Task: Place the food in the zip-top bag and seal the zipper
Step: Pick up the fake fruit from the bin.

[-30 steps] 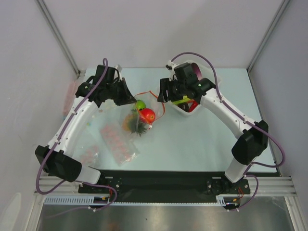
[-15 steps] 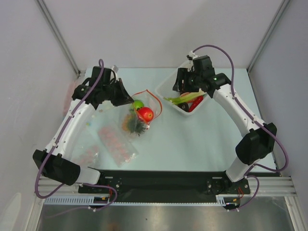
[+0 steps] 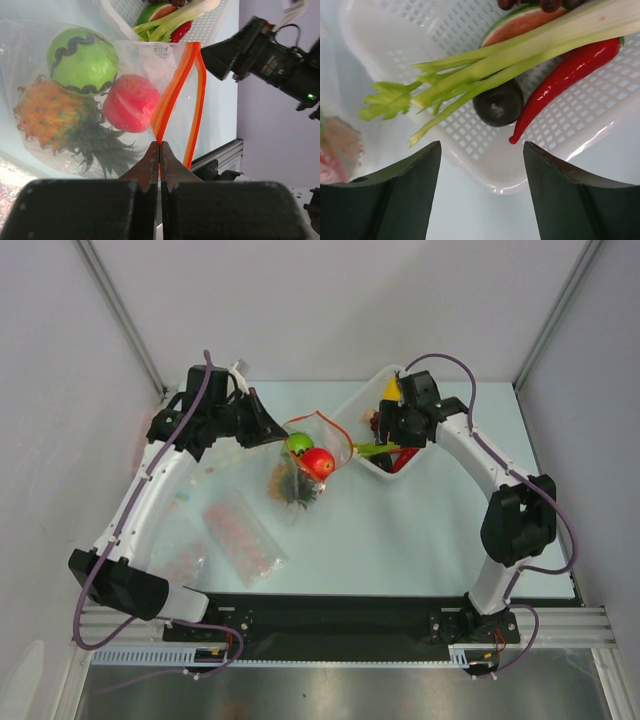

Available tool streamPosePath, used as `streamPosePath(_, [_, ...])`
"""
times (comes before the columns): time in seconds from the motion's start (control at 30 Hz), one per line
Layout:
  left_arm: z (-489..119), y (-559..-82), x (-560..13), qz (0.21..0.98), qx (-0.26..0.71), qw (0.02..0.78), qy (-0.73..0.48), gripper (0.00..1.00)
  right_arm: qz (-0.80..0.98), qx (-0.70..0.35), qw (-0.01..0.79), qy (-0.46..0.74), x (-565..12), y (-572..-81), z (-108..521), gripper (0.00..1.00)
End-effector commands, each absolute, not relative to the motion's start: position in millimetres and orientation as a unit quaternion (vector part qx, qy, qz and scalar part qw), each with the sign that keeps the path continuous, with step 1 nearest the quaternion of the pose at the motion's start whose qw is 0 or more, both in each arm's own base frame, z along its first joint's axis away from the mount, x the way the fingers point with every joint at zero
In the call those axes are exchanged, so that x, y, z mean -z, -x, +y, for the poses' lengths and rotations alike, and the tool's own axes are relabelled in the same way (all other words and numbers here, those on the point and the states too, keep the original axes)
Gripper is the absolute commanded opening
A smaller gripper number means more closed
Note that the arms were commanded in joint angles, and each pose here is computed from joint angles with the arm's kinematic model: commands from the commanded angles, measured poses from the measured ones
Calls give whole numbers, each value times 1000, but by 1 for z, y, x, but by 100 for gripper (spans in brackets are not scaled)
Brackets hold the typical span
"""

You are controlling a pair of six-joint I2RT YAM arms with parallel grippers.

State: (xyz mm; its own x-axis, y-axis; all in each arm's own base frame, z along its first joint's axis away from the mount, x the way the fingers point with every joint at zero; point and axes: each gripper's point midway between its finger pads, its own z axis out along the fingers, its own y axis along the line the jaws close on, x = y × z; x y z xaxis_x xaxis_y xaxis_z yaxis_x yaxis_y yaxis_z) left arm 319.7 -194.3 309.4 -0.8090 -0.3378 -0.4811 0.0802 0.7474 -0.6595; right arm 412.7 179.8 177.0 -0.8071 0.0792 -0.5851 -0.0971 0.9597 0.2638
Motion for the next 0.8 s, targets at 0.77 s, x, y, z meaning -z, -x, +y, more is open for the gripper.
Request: streamPosePath(0.77, [-222, -339, -334, 863, 388, 321, 48, 0, 968, -123, 220, -4, -71, -440, 188, 62])
